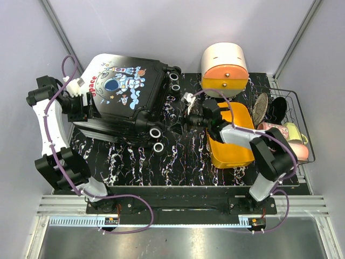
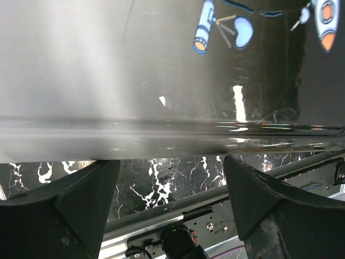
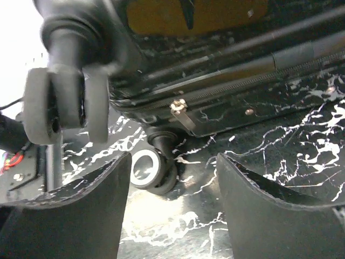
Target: Open, take out, and arrange the luggage
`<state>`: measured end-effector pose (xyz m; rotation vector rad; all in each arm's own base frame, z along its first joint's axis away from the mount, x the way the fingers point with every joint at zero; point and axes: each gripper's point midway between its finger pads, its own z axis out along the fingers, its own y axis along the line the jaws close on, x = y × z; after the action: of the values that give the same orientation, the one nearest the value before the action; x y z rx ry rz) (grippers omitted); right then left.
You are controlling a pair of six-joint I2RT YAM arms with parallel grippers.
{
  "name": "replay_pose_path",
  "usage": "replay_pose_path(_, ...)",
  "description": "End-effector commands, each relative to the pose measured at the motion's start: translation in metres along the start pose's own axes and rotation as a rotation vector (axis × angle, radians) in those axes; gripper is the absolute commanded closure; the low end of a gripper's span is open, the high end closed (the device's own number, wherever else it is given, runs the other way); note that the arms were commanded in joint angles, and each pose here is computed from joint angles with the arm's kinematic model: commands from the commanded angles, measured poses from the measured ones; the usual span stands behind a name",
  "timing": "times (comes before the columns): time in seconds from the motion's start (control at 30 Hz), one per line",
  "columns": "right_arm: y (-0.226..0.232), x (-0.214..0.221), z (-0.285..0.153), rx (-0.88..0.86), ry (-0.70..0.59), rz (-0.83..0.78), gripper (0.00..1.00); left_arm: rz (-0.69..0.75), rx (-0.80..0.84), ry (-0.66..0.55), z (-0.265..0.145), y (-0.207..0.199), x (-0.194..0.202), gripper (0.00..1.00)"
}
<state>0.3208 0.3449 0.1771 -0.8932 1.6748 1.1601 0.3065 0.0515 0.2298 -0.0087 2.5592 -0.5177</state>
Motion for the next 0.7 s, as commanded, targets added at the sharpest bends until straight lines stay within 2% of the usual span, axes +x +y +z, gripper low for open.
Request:
replay_pose_path(0.0, -0.007, -0.014, 0.016, 0.006, -0.153, -0.123, 0.3, 0.107, 0.027, -0.175, -0.016, -0.015, -0.037, 0.17)
replay_pose_path(0.3, 0.006, 0.006, 0.053, -0.04, -0.137, -0.115, 0.32, 0.101, 0.045, -0.18, -0.016, -0.018, -0.038, 0.17)
replay_pose_path(0.67, -0.009, 0.016, 0.082, -0.014, -0.154, -0.094, 0.35, 0.095, 0.064, -0.173, -0.014, -0.022, -0.033, 0.16)
